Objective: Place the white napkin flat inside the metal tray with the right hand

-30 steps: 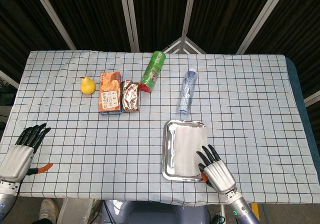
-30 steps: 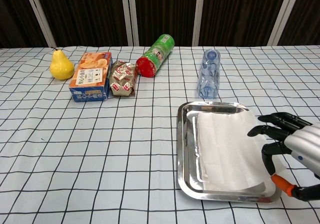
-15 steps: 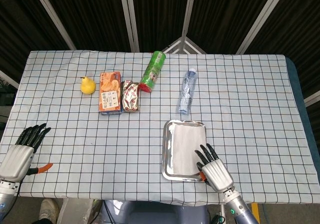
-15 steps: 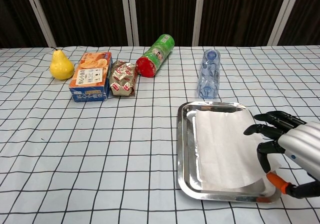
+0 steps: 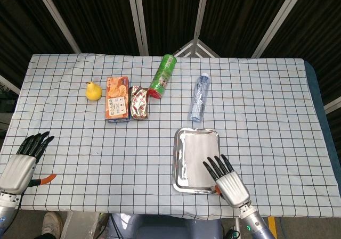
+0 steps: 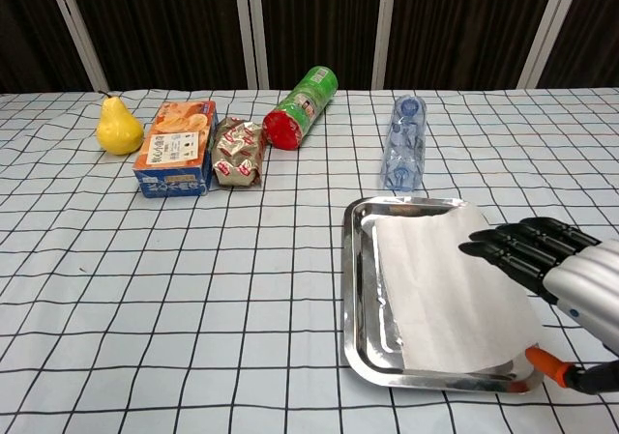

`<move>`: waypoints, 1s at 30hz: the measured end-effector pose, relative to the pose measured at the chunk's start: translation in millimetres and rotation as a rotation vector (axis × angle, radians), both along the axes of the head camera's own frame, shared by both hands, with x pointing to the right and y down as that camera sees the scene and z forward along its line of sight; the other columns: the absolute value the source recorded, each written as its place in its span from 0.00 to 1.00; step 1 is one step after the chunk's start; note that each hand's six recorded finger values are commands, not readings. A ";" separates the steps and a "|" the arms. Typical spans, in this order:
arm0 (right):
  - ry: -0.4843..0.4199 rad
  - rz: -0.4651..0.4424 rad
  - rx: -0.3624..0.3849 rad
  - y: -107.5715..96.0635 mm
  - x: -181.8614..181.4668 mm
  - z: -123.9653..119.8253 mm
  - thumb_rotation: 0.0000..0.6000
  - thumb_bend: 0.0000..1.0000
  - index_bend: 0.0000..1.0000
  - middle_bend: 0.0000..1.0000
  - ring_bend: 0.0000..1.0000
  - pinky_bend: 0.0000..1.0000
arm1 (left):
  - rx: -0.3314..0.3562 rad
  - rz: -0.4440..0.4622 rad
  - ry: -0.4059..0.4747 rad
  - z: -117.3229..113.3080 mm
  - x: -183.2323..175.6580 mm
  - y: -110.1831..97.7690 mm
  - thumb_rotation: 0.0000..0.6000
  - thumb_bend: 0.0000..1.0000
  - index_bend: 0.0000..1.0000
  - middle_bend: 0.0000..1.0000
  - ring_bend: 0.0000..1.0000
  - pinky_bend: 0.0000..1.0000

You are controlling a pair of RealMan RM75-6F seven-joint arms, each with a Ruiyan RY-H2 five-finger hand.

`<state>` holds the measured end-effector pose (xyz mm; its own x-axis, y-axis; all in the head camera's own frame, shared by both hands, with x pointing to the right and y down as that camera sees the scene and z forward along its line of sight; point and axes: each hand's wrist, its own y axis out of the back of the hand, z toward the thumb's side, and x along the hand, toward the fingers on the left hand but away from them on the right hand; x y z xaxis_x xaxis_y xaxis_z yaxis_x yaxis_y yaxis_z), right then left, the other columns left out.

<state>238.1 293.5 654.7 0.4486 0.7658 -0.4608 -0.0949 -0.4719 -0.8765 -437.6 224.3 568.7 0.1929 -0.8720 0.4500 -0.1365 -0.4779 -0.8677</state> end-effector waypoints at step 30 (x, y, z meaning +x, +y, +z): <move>0.097 -0.096 -0.007 -8.2 -1.0 -22.7 1.00 1.00 0.08 0.04 0.00 0.00 | -0.001 -0.002 -0.001 -0.1 -0.1 0.0 1.00 0.00 0.00 0.00 0.00 0.00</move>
<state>237.0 285.3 632.0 0.4725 0.7182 -0.5108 -0.2240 -0.4626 -0.8578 -437.7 224.3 568.7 0.1910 -0.8716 0.4514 -0.1365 -0.4790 -0.8672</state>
